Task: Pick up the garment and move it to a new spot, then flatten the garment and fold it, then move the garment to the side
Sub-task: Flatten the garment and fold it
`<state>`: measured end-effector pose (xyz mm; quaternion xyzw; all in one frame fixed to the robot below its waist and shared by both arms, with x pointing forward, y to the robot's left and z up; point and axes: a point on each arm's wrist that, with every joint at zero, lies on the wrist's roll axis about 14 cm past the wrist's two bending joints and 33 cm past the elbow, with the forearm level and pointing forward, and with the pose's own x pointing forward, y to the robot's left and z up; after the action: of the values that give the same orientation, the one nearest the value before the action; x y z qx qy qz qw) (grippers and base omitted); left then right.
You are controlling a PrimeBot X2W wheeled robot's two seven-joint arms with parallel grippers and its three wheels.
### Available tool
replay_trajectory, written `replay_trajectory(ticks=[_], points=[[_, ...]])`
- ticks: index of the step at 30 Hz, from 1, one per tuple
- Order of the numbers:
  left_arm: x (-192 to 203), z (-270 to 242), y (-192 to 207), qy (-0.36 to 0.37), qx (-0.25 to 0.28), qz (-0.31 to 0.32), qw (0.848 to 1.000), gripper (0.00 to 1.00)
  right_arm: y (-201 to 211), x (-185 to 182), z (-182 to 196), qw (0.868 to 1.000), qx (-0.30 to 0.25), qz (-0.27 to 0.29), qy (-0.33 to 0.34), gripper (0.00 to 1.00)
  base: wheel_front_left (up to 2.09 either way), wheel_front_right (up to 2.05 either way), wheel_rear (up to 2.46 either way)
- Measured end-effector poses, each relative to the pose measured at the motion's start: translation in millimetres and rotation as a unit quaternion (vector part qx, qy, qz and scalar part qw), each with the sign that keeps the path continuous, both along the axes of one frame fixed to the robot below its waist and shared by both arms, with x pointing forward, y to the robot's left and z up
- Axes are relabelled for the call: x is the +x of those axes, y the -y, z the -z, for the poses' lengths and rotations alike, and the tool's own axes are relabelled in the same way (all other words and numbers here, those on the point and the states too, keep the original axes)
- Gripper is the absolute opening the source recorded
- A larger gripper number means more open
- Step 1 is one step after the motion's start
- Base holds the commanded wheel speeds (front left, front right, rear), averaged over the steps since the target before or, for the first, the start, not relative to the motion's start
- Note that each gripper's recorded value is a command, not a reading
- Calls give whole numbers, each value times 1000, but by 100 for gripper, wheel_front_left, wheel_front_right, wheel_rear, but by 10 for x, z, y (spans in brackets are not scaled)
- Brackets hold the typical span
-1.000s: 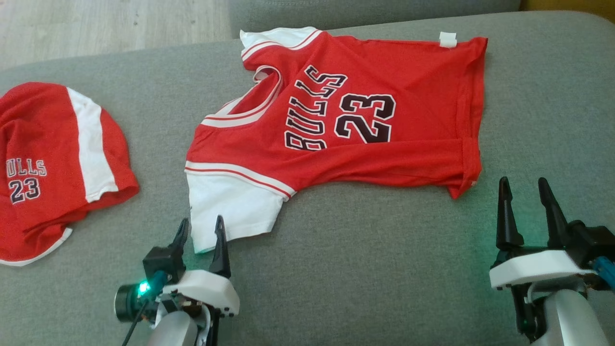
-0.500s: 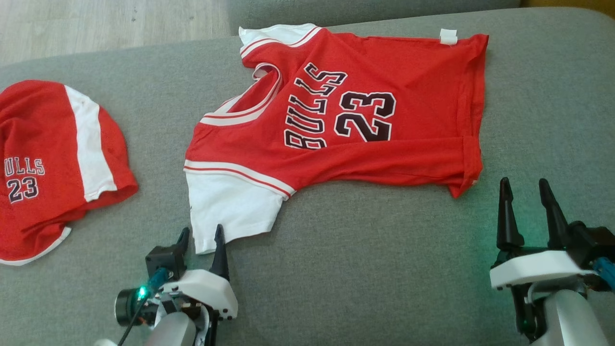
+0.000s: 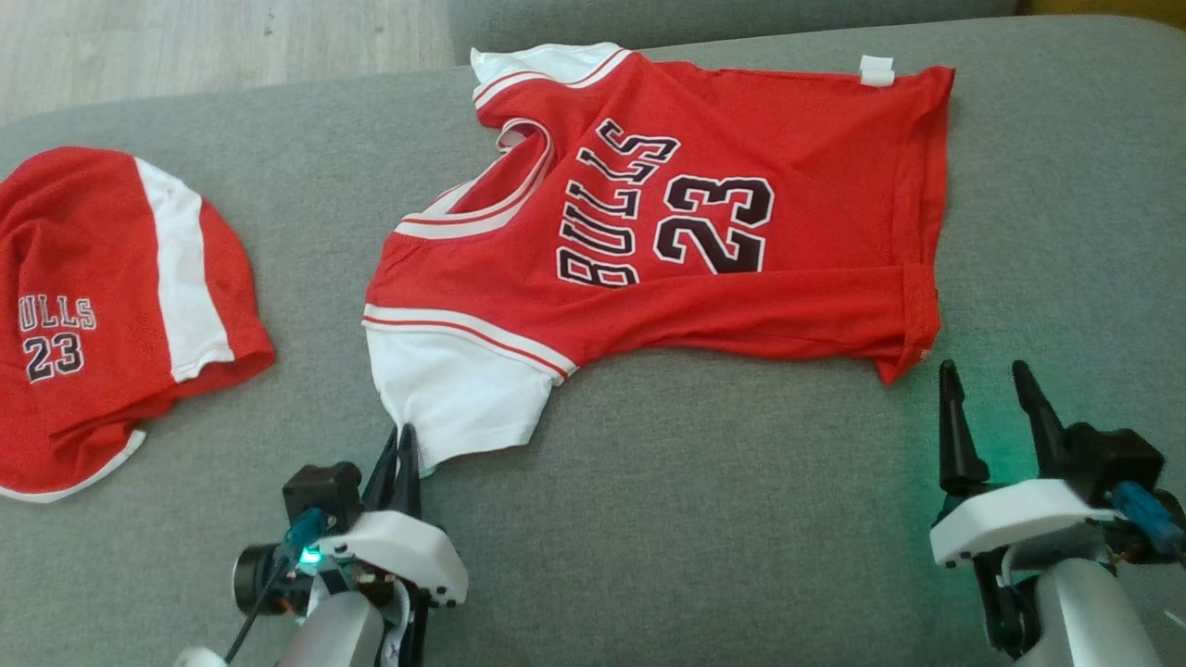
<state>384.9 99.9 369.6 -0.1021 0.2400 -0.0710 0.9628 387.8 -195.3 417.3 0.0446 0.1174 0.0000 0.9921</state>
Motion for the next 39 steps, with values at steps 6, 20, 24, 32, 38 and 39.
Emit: replay_trajectory(ticks=[6,20,24,32,38,39], points=[[134,-310,-8,76,-24,-12,997,0,-79,44,88,999,-19,-20,-27,100,0,0,0],[165,-482,-39,115,-39,-14,992,0,-208,173,369,992,-64,-58,-94,100,0,0,0],[157,-467,-52,113,-39,-15,993,0,-160,214,391,992,-64,-50,-96,100,0,0,0],[153,-449,-43,111,-40,-12,993,0,-58,221,425,993,-64,-33,-90,100,0,0,0],[154,-462,-29,115,-41,-10,992,0,-68,294,367,994,-66,-34,-76,100,0,0,0],[153,-463,-27,115,-41,-10,992,0,-69,288,374,994,-65,-34,-78,100,0,0,0]])
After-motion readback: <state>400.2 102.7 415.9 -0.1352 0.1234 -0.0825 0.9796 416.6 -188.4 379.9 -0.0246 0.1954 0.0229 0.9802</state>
